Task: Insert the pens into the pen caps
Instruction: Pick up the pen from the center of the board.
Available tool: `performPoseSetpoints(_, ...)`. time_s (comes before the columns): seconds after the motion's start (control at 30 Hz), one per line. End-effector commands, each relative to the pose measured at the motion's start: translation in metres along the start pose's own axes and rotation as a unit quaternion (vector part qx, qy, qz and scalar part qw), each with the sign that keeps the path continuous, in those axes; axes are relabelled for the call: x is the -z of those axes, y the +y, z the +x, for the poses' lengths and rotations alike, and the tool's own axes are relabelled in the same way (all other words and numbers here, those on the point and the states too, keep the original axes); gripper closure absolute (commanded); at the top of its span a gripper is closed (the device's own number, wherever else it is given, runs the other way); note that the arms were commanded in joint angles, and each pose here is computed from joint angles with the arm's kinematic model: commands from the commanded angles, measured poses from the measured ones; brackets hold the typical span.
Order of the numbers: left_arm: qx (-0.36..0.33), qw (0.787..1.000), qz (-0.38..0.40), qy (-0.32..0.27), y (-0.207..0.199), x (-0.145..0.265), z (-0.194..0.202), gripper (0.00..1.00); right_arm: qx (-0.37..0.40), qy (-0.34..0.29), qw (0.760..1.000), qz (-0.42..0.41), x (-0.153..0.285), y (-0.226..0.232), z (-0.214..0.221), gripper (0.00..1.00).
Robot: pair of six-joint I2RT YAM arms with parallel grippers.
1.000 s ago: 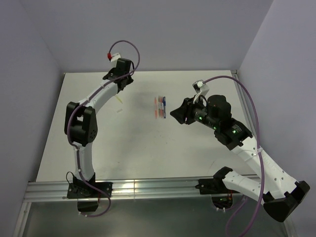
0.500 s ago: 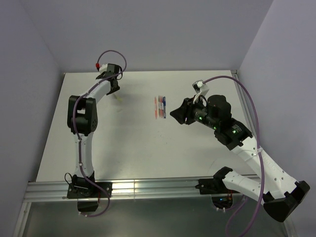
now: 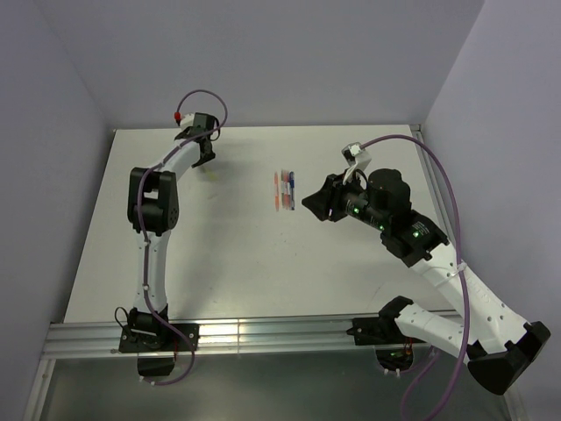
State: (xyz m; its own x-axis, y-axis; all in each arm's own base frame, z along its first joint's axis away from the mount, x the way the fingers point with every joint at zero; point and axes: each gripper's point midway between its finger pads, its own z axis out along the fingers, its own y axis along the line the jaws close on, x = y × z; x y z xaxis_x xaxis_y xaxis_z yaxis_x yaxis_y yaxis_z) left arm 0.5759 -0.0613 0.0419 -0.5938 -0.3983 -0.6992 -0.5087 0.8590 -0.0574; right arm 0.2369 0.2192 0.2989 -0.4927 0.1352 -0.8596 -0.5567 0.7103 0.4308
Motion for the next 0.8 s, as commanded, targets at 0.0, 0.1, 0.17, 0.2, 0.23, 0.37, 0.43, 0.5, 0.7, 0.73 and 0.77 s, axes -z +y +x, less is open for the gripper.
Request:
performPoseSetpoints(0.0,0.006,1.000,0.012,-0.007,-0.008,0.000,-0.014,0.59,0.013,-0.018,1.000,-0.004,0.004,0.002,-0.007,0.53)
performPoseSetpoints(0.1,0.009,1.000,0.010,-0.006,-0.007,-0.002,-0.012,0.60,0.012,-0.016,1.000,-0.005,0.004,0.002,-0.006,0.53)
performPoseSetpoints(0.17,0.009,1.000,0.006,-0.006,-0.006,-0.003,-0.011,0.60,0.012,-0.015,1.000,-0.006,0.003,0.002,-0.005,0.53)
performPoseSetpoints(0.2,0.008,1.000,0.002,-0.003,-0.004,-0.004,-0.009,0.59,0.012,-0.015,1.000,-0.006,0.003,0.001,-0.005,0.53)
performPoseSetpoints(0.23,0.007,1.000,0.003,0.000,-0.004,-0.005,-0.007,0.59,0.011,-0.014,1.000,-0.007,0.003,0.002,-0.004,0.53)
performPoseSetpoints(0.37,0.007,1.000,0.002,0.003,-0.003,-0.006,-0.005,0.60,0.012,-0.014,1.000,-0.007,0.003,0.002,-0.004,0.53)
performPoseSetpoints(0.43,0.006,1.000,0.001,0.006,-0.002,-0.007,-0.003,0.62,0.011,-0.013,1.000,-0.007,0.003,0.002,-0.003,0.53)
performPoseSetpoints(0.5,0.005,1.000,0.002,0.008,-0.003,-0.008,-0.002,0.66,0.011,-0.014,1.000,-0.008,0.004,0.002,-0.004,0.53)
performPoseSetpoints(0.7,0.006,1.000,0.006,0.018,-0.003,-0.010,0.007,0.89,0.012,-0.014,1.000,-0.007,0.003,0.002,-0.004,0.53)
performPoseSetpoints(0.73,0.004,1.000,0.008,0.023,-0.002,-0.010,0.010,0.93,0.012,-0.012,1.000,-0.006,0.003,0.001,-0.003,0.53)
performPoseSetpoints(0.77,0.006,1.000,0.011,0.022,-0.003,-0.009,0.009,0.97,0.012,-0.012,1.000,-0.006,0.003,0.001,-0.002,0.53)
